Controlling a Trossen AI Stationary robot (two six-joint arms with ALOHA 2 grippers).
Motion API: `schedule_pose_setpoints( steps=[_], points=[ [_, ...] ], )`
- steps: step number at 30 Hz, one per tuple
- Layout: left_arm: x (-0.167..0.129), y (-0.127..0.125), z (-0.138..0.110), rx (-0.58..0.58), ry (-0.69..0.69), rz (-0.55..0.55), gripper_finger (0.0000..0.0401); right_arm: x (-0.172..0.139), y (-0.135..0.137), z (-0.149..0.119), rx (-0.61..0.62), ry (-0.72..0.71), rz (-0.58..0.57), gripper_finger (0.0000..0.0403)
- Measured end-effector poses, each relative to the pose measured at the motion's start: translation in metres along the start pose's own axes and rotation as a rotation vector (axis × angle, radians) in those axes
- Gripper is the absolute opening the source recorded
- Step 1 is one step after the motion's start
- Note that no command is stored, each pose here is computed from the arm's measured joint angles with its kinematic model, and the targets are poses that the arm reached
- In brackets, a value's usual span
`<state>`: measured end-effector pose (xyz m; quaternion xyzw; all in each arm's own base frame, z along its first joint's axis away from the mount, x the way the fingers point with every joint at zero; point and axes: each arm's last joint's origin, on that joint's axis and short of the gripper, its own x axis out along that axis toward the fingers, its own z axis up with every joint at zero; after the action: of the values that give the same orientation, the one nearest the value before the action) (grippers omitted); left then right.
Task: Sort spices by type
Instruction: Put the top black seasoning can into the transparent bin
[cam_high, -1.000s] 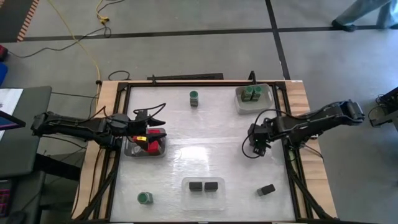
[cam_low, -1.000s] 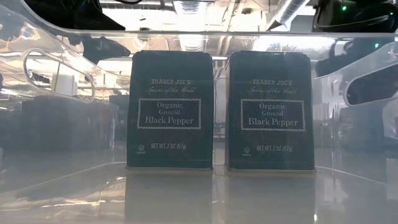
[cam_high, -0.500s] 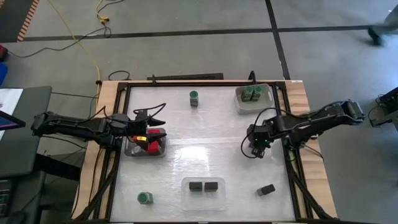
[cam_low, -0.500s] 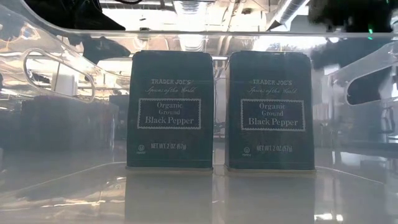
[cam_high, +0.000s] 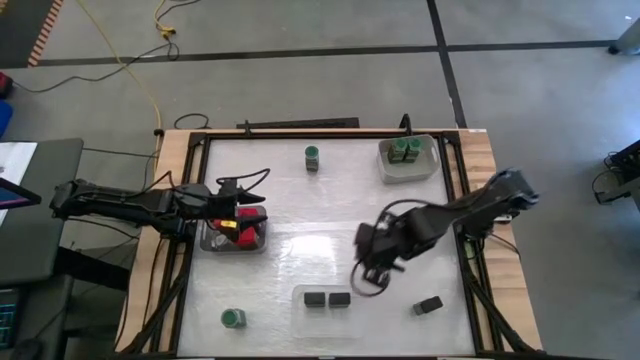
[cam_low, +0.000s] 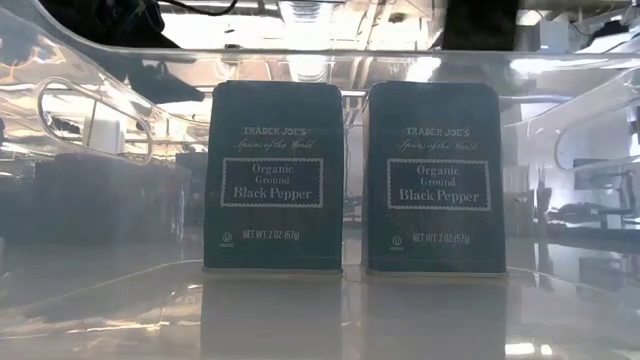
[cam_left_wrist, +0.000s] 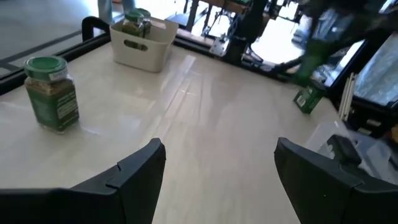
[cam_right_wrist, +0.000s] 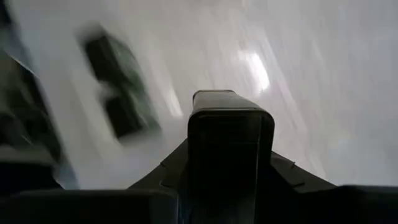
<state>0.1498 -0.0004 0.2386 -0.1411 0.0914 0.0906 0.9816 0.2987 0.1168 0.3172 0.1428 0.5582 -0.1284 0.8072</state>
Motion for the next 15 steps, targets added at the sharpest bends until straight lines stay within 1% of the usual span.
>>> schedule_pose_setpoints(
  steps=[4,7,12,15],
  points=[
    [0.0,0.001,-0.003,0.04,0.027,0.008,0.029,-0.013,0.04,0.033,-0.026,-0.085,0.079,0.0143],
    [0.0,0.001,-0.004,0.107,0.044,0.012,0.029,-0.015,0.061,0.051,-0.044,-0.114,0.107,0.0143],
    [0.0,0.001,-0.004,0.2,0.042,0.012,0.029,-0.005,0.087,0.063,-0.069,-0.087,0.09,0.0143],
    [-0.002,0.002,-0.003,0.222,0.027,0.019,0.029,0.007,0.098,0.066,-0.077,-0.076,0.085,0.0143]
  ],
)
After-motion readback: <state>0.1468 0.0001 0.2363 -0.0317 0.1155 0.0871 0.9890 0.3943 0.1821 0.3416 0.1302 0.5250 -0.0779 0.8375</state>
